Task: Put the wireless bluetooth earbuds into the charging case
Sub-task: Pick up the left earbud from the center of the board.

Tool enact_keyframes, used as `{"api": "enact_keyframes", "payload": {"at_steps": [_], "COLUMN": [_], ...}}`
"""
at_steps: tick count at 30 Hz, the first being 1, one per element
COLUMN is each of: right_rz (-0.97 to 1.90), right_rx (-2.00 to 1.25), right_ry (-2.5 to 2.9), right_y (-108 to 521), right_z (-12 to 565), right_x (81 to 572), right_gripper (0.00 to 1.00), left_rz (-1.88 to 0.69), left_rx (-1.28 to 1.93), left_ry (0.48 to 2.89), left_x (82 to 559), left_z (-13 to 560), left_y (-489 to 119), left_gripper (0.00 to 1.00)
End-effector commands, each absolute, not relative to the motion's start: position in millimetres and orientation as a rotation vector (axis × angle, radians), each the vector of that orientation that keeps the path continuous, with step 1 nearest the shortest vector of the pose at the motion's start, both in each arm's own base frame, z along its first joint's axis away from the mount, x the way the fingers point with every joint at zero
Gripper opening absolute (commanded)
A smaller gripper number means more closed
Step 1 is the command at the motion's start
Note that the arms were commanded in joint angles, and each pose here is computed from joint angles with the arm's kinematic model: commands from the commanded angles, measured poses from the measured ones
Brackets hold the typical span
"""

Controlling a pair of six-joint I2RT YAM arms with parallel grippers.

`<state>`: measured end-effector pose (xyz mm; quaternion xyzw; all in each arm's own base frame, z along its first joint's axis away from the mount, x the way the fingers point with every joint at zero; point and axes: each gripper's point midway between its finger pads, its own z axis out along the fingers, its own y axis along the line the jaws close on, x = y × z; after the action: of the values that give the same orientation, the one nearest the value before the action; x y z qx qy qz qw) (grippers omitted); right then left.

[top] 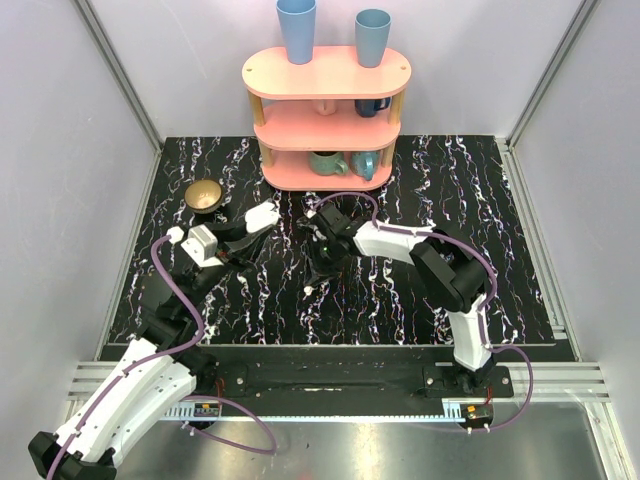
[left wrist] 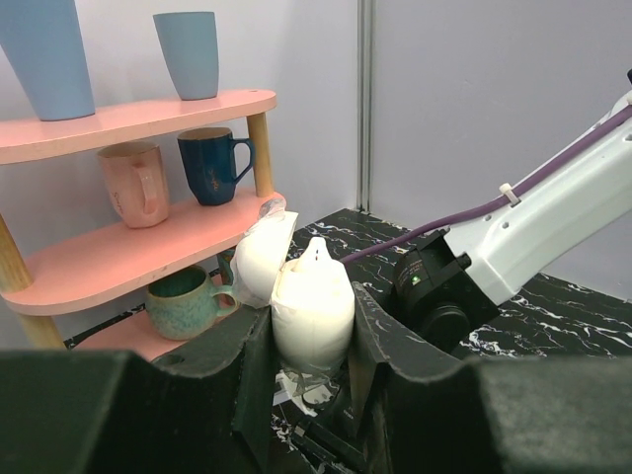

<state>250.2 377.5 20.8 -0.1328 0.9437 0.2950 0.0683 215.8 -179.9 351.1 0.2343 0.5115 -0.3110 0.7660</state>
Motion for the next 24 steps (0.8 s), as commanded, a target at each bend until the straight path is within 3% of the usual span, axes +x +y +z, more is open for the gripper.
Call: {"api": "enact_keyframes", "payload": {"at_steps": [1, 10, 14, 24], "right_rz": [0.892, 0.818, 0.821, 1.083], "right_rx": [-0.424, -0.403, -0.414, -0.570], "right_ry": [2.789, 2.784, 2.763, 2.554], "right_y": [375.0, 360.1, 353.5, 390.3], "right_z": [39.5, 37.7, 45.1, 101.6], "right_x": [255.3, 261.3, 261.1, 253.6], "right_gripper": [0.34, 0.28, 0.30, 0.34], "left_rz": [-0.670, -0.674, -0.678, -0.681], "left_rx": [0.473, 0.471, 0.472, 0.462], "left_ry": [1.054, 1.059, 1.057, 1.053], "left_x": [212.3, 213.4, 213.5, 215.8], "left_z": [368.4, 367.2, 367.4, 369.8], "left_y": [-173.8, -174.7, -175.6, -175.8], "left_gripper": [0.00, 0.00, 0.00, 0.00]}}
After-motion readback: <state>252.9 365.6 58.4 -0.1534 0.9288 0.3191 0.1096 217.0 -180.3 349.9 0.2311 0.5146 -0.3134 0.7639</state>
